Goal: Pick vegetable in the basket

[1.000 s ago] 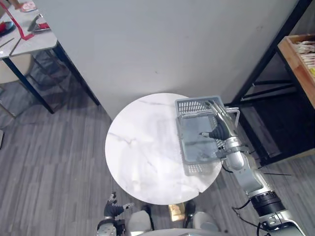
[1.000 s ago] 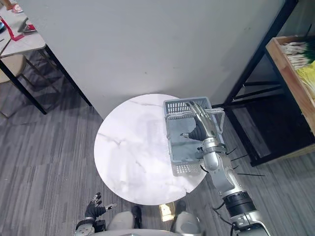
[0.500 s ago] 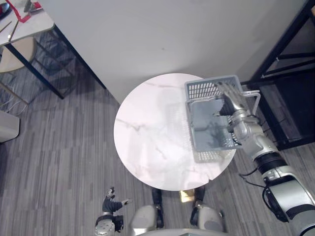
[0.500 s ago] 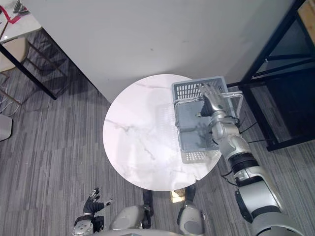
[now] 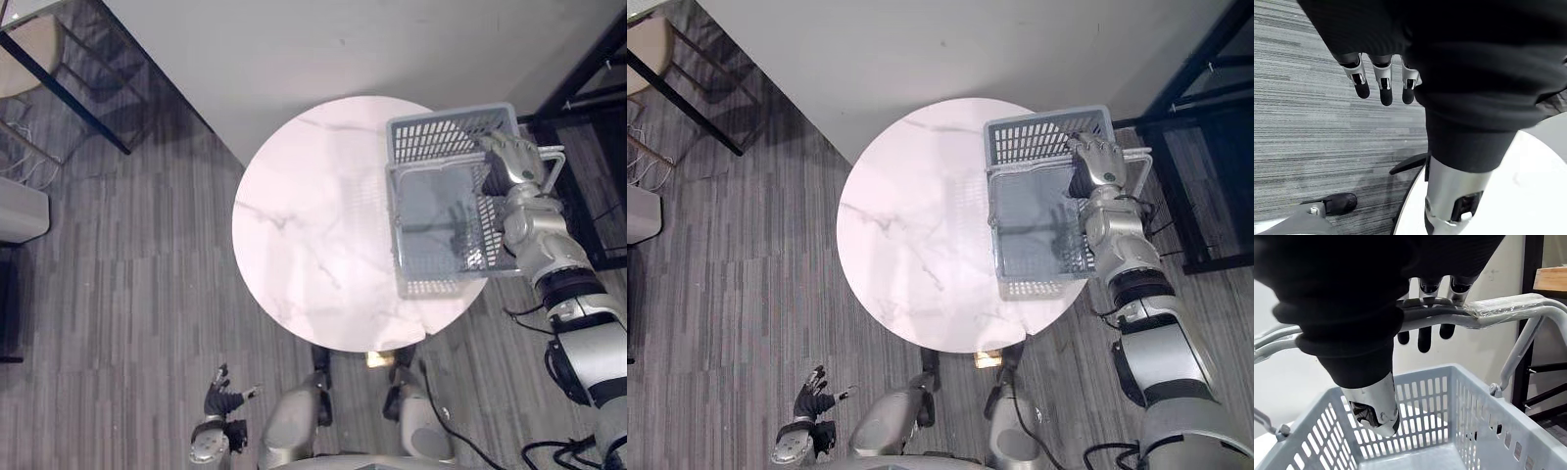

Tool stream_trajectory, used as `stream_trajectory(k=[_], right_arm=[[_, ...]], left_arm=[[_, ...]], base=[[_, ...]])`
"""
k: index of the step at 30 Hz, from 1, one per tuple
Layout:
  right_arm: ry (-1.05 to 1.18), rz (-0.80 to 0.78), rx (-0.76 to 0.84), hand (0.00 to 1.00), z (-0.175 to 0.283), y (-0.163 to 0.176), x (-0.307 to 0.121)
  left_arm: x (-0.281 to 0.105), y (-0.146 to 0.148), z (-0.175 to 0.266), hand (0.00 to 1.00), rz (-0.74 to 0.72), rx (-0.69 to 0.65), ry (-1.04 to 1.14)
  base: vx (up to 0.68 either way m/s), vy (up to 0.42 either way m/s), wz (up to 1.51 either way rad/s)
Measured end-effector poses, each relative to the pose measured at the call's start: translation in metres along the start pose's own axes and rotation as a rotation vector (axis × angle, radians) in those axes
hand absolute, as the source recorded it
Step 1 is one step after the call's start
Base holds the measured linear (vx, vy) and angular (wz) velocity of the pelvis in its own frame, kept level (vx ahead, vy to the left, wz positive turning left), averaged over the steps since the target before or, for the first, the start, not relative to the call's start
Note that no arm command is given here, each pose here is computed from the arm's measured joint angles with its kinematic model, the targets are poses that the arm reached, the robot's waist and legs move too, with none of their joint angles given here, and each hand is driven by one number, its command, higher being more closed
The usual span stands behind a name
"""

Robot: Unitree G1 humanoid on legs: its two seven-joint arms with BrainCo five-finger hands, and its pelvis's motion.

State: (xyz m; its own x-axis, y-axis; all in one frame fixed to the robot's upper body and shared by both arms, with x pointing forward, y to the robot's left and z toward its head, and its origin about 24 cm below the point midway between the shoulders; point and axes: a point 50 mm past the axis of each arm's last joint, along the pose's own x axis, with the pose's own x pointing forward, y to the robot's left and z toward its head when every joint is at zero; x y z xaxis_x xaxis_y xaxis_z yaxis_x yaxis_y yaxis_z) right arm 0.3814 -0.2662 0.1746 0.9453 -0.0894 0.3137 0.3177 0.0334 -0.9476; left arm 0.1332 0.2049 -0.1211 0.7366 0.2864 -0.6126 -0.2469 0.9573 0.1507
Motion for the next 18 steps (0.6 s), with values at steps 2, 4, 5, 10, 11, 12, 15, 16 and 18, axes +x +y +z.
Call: stream_trajectory(k=[2, 4, 5, 10, 11, 12, 15, 16, 18], right_arm=[[0.007, 0.005, 0.019, 1.0, -0.001, 0.0, 0.0], [0.009, 0.001, 0.033, 1.0, 0.0, 0.0, -0.001], [0.016, -0.005, 0.051, 1.0, -0.001, -0.001, -0.001], [0.003, 0.009, 0.085, 1.0, -0.001, 0.008, -0.012], [-0.003, 0.007, 0.099, 1.0, 0.0, 0.009, -0.016], [-0.006, 0.004, 0.119, 1.0, 0.0, 0.011, -0.021], [0.004, -0.003, 0.205, 1.0, -0.003, 0.019, -0.042], [0.001, -0.017, 0.244, 1.0, -0.001, 0.019, -0.048], [-0.007, -0.05, 0.322, 1.0, 0.003, 0.016, -0.06]], left_arm=[[0.0, 0.0, -0.001, 0.0, 0.001, 0.001, 0.005], [0.0, 0.0, -0.001, 0.0, 0.002, 0.001, 0.005], [0.0, 0.0, -0.001, 0.0, 0.002, 0.001, 0.007], [0.0, 0.001, -0.002, 0.0, 0.003, 0.003, 0.013], [0.0, 0.001, -0.002, 0.0, 0.005, 0.002, 0.014], [0.0, 0.001, -0.002, 0.0, 0.005, 0.003, 0.015], [0.0, 0.002, -0.002, 0.0, 0.01, 0.004, 0.015], [0.0, 0.003, -0.003, 0.0, 0.015, 0.003, 0.02], [0.0, 0.004, -0.003, 0.0, 0.015, 0.008, 0.028]], base=[[0.0, 0.0, 0.0], [0.0, 0.0, 0.0], [0.02, 0.019, -0.03], [0.02, 0.019, -0.09], [0.02, 0.023, -0.26], [0.02, 0.019, -0.28], [0.01, 0.016, -0.35], [0.0, 0.007, -0.43], [0.0, -0.004, -0.29]])
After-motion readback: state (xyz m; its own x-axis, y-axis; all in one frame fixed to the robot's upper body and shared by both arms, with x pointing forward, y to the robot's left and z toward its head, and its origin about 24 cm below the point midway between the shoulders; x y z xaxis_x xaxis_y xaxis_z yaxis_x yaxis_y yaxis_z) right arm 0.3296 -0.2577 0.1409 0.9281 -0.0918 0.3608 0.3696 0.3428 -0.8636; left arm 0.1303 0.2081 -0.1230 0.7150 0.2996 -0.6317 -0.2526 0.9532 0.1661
